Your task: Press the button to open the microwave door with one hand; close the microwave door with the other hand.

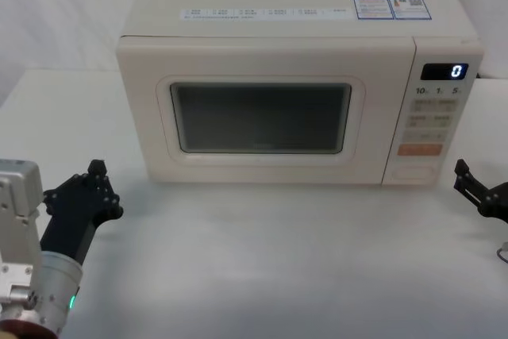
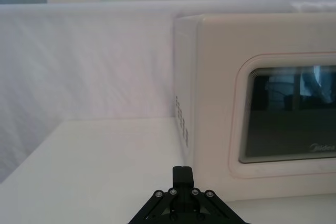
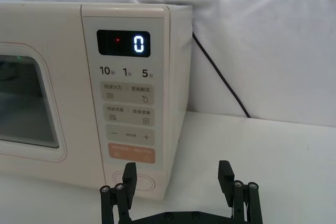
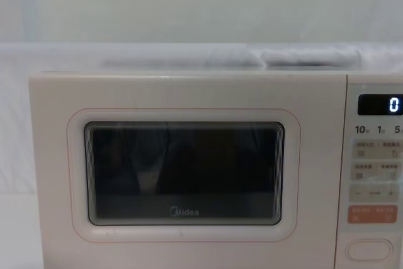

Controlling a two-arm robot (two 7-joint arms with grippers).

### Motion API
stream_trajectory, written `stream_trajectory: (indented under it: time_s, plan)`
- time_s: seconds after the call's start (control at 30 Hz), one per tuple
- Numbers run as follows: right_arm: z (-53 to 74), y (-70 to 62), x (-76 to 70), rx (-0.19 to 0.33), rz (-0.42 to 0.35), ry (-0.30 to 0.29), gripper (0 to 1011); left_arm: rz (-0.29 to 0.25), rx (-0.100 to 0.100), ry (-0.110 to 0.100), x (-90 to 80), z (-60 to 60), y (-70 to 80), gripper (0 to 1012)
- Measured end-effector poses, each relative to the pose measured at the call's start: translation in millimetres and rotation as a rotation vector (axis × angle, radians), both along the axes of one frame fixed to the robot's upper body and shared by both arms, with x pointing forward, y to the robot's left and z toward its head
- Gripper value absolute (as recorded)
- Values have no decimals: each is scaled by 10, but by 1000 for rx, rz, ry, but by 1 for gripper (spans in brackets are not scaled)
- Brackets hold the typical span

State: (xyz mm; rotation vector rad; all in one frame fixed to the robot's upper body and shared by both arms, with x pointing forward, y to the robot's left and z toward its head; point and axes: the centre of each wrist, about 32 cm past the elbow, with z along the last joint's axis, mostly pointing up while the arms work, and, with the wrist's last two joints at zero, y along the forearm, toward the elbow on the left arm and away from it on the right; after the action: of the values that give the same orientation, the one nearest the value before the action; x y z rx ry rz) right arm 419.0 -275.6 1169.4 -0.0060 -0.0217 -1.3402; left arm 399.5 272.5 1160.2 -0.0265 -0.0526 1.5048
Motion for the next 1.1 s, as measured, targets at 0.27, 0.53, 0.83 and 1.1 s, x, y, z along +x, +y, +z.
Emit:
stream_trajectory:
  time_s: [0.27, 0.53, 0.83, 1.1]
  plan:
    - [0, 0, 0, 0, 0, 0, 1002, 27, -35, 16, -21, -88, 33, 0]
    - [0, 0, 0, 0, 0, 0, 1002, 63, -96, 34, -18, -150, 65, 0]
    - [0, 0, 0, 0, 0, 0, 1002, 38, -82, 35, 11, -163, 83, 0]
    - [0, 0, 0, 0, 0, 0, 1002, 10, -42, 36, 16, -179, 78, 0]
